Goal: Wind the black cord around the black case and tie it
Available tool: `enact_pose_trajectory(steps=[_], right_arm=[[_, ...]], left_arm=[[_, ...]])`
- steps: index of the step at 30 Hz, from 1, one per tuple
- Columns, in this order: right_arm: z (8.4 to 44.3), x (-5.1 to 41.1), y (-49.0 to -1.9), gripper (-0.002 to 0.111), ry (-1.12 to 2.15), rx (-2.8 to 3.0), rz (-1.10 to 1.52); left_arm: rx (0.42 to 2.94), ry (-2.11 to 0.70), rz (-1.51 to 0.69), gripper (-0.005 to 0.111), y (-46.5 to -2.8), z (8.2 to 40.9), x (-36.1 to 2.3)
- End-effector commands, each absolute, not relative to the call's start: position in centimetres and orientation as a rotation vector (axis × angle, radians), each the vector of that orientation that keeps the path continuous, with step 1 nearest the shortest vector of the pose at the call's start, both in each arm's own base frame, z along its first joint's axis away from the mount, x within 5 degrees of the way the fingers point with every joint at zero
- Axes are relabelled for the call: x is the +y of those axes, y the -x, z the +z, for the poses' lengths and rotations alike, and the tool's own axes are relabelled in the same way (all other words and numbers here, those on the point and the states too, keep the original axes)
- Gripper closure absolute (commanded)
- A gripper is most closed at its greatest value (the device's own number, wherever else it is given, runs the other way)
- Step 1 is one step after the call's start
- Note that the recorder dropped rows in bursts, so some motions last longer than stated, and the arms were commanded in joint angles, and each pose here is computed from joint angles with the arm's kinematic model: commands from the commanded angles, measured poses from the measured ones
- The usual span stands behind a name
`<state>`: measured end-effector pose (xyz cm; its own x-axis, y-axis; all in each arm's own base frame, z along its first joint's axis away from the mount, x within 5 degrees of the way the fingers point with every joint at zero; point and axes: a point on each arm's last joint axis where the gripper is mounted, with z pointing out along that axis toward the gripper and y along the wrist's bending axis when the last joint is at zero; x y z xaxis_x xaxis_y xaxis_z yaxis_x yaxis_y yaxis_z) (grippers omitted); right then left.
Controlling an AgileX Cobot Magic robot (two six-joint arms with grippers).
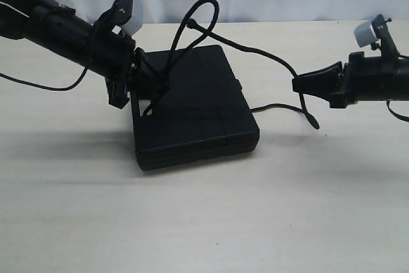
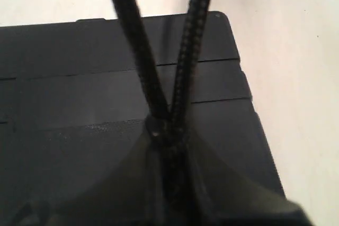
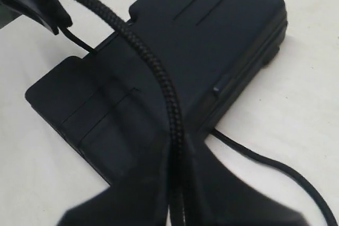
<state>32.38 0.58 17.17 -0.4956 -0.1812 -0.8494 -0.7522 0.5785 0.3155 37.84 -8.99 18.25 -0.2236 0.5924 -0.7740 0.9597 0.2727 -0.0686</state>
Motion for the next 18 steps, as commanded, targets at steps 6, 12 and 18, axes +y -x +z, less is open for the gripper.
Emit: enact_pose_trajectory(steps=[6, 12, 18], right_arm=[[18.0, 1.3, -32.1, 0.104, 0.796, 1.877, 0.980], [18.4, 4.3, -32.2, 0.104, 0.815, 1.834, 1.050], [19.1, 8.9, -32.9, 0.104, 0.752, 1.803, 1.062]], left_arm=[[1.902, -1.451, -0.781, 0.107, -37.4, 18.1, -9.1], [1.898, -1.420, -0.791, 0.107, -37.5, 18.3, -9.2], [1.891, -1.361, -0.815, 0.104, -37.7, 18.6, -9.4]])
